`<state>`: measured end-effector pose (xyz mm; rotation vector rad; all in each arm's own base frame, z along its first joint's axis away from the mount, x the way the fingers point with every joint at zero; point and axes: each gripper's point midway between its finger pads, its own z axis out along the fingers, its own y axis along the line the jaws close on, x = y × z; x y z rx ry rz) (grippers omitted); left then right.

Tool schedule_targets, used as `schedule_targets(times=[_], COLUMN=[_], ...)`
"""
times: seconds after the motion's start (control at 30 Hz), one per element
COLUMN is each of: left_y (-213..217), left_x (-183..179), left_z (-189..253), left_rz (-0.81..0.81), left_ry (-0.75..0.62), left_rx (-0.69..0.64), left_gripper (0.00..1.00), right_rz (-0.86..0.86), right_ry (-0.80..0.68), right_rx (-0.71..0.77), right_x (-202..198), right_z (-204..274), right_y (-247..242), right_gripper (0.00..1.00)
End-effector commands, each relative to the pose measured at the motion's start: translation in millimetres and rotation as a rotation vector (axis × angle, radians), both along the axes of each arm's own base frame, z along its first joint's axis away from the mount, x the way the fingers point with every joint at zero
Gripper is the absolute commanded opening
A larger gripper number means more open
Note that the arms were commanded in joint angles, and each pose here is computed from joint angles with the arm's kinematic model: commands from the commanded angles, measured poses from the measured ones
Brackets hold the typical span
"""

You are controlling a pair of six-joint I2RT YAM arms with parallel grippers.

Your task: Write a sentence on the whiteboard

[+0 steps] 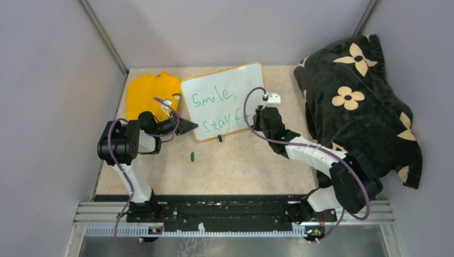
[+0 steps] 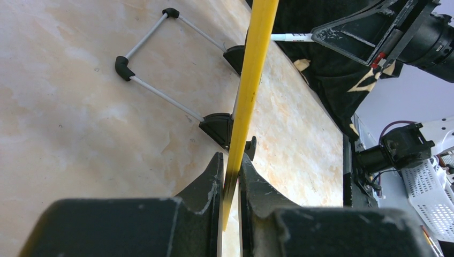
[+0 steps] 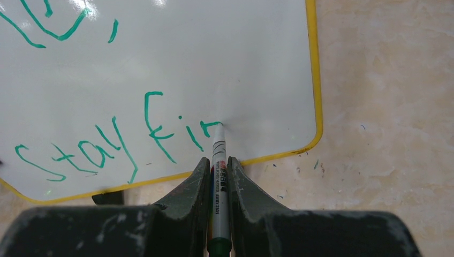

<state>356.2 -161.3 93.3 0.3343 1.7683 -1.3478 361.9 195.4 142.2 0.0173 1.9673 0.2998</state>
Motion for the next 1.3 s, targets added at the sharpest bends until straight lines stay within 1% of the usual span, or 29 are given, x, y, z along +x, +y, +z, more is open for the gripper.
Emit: schedule_targets(times=[0.0, 0.27, 0.4, 0.53, 0.73, 0.93, 1.27], left_y=[2, 2, 3, 3, 2, 2, 2], left_x=[3, 3, 3, 3, 3, 3, 3], left_z=[-16, -16, -17, -16, -17, -16, -16], left_rz=[0.028, 0.028, 0.028, 0.029, 0.028, 0.028, 0.027], left_ry=[0.072, 0.072, 0.073, 0.073, 0.074, 0.073, 0.073], left_rx=[0.006, 0.006, 0.006, 0.006, 0.006, 0.006, 0.006], left_gripper=[0.0, 0.0, 0.0, 0.0, 0.0, 0.0, 0.0], right_rz=[-0.037, -0.039, -0.037, -0.048, -0.082, -0.108, -0.087], right_ry=[-0.031, -0.021, -0.046, -0.093, -0.14, -0.157, -0.172], right_rx=[0.033, 0.037, 0.058, 0.084, 0.099, 0.131, 0.147], right_x=[2, -2, -2, -2, 7, 21, 31], right_z=[8, 4, 18, 43, 68, 78, 86], right_y=[-10, -13, -11, -14, -23, -31, -22], right_gripper=[0.0, 0.0, 0.0, 0.0, 0.0, 0.0, 0.0])
